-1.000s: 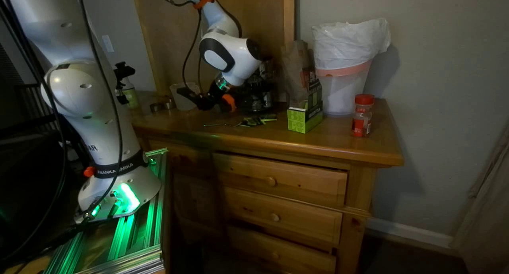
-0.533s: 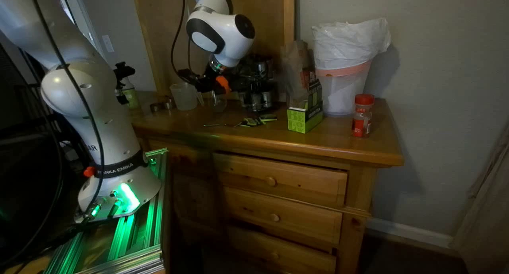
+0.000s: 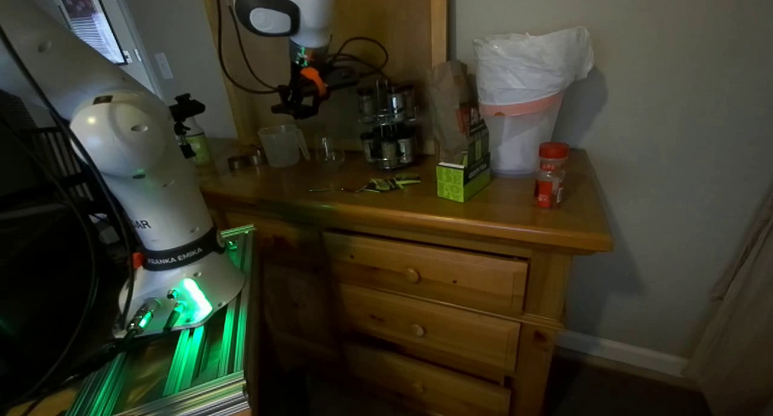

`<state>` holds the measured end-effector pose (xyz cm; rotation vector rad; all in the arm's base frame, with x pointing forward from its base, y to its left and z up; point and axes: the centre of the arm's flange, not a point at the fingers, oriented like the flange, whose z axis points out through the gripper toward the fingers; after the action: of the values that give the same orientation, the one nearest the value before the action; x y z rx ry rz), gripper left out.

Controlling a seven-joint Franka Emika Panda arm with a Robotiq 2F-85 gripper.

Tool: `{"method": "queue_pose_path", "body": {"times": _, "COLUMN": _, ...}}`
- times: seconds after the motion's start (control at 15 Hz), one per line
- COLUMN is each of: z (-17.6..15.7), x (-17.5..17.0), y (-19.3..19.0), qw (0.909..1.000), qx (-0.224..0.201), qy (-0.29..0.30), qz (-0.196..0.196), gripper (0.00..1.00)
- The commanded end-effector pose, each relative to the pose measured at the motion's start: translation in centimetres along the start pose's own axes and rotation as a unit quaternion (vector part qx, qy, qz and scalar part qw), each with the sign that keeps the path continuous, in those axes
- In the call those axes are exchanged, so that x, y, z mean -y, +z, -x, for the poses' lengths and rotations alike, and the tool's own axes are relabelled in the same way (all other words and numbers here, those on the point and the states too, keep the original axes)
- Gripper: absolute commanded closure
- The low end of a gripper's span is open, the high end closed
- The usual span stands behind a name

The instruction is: Put the remote control in the clear jug.

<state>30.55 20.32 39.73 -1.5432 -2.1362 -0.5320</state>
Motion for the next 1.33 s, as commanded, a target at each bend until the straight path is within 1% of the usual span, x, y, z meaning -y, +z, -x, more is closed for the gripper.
{"method": "queue_pose_path", "body": {"times": 0.0, "z": -7.0, "x": 1.3, "y": -1.7, "qw": 0.995, "qx": 0.096, "qy": -0.009, "qz": 0.027, "gripper": 0.67}}
{"method": "queue_pose_path", "body": {"times": 0.2, "z": -12.1, "x": 1.4, "y": -3.3, "qw": 0.983, "qx": 0.172, "qy": -0.014, "qz": 0.062, "gripper": 0.67}}
{"method": "queue_pose_path", "body": {"times": 0.33, "z": -15.2, "x": 1.5, "y": -3.8, "qw": 0.9705, "qx": 0.226, "qy": -0.019, "qz": 0.083, "gripper": 0.67}}
{"method": "queue_pose_path", "body": {"times": 0.47, "z": -17.5, "x": 1.7, "y": -3.5, "qw": 0.9555, "qx": 0.275, "qy": -0.024, "qz": 0.104, "gripper": 0.67}}
{"method": "queue_pose_path", "body": {"times": 0.53, "z": -18.6, "x": 1.9, "y": -2.7, "qw": 0.9477, "qx": 0.298, "qy": -0.031, "qz": 0.111, "gripper": 0.67}}
{"method": "queue_pose_path", "body": {"times": 0.6, "z": -19.4, "x": 2.2, "y": -1.7, "qw": 0.94, "qx": 0.32, "qy": -0.039, "qz": 0.112, "gripper": 0.67}}
{"method": "queue_pose_path", "body": {"times": 0.73, "z": -20.5, "x": 2.7, "y": 0.7, "qw": 0.9285, "qx": 0.354, "qy": -0.056, "qz": 0.097, "gripper": 0.67}}
{"method": "queue_pose_path", "body": {"times": 0.87, "z": -21.9, "x": 3.1, "y": 2.9, "qw": 0.9204, "qx": 0.372, "qy": -0.081, "qz": 0.089, "gripper": 0.67}}
{"method": "queue_pose_path", "body": {"times": 0.93, "z": -22.4, "x": 3.2, "y": 3.9, "qw": 0.9181, "qx": 0.375, "qy": -0.092, "qz": 0.088, "gripper": 0.67}}
{"method": "queue_pose_path", "body": {"times": 1.0, "z": -20.4, "x": 4.6, "y": 2.4, "qw": 0.9231, "qx": 0.363, "qy": -0.083, "qz": 0.097, "gripper": 0.67}}
{"method": "queue_pose_path", "body": {"times": 1.07, "z": -20.6, "x": 4.7, "y": 3.2, "qw": 0.9229, "qx": 0.364, "qy": -0.085, "qz": 0.091, "gripper": 0.42}}
{"method": "queue_pose_path", "body": {"times": 1.27, "z": -20.3, "x": 4.5, "y": 3.0, "qw": 0.9258, "qx": 0.359, "qy": -0.08, "qz": 0.087, "gripper": 0.42}}
